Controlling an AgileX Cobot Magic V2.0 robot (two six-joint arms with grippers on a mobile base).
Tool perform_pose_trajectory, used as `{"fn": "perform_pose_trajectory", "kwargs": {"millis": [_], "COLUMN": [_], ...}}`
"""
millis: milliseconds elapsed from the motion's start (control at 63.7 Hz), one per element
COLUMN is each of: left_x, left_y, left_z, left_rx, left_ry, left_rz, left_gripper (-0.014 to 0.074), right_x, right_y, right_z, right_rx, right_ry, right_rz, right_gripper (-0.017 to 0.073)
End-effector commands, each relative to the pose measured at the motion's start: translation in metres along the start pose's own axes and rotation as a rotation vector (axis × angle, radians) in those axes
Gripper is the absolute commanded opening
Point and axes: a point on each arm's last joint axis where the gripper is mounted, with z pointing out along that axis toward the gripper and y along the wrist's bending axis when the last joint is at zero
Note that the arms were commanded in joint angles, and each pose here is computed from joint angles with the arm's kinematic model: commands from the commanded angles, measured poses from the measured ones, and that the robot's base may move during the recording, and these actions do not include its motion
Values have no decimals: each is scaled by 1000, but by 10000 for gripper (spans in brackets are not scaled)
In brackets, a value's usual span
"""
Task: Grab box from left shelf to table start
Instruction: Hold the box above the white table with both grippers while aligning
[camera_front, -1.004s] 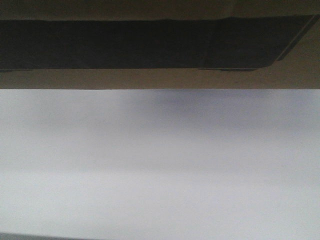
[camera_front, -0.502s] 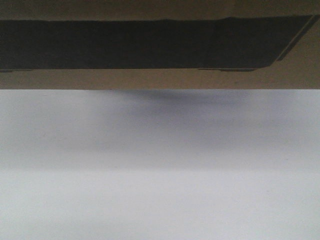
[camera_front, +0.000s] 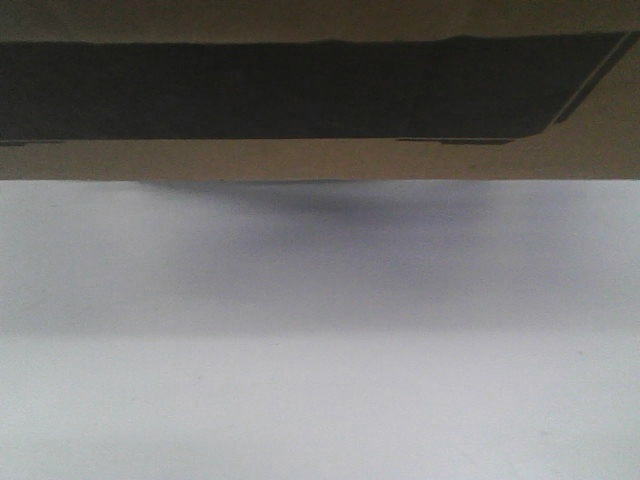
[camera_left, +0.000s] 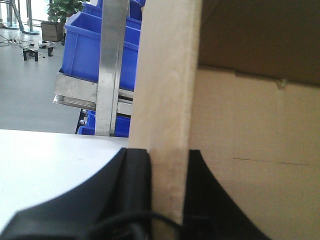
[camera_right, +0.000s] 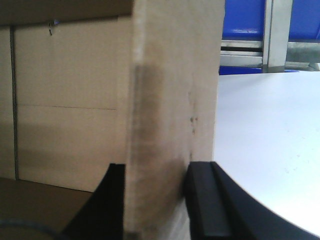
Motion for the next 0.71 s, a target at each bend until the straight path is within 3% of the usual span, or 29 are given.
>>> {"fn": "perform_pose_trajectory", "kwargs": {"millis": [0,690], "left_x": [-27,-25], "left_y": [-2,-1], "left_z": [-8,-8], "left_rx": [2,-4], "left_ry": [-211,-194], "left_rz": [52,51], "left_gripper": [-102,-102], "right_x": [-20,-20], "right_y": [-9,-9], "right_z": [-4,-4], "right_rx": [131,131], "right_ry": [-167,-167], "right_rz": [-103,-103], "right_gripper": [56,56]}}
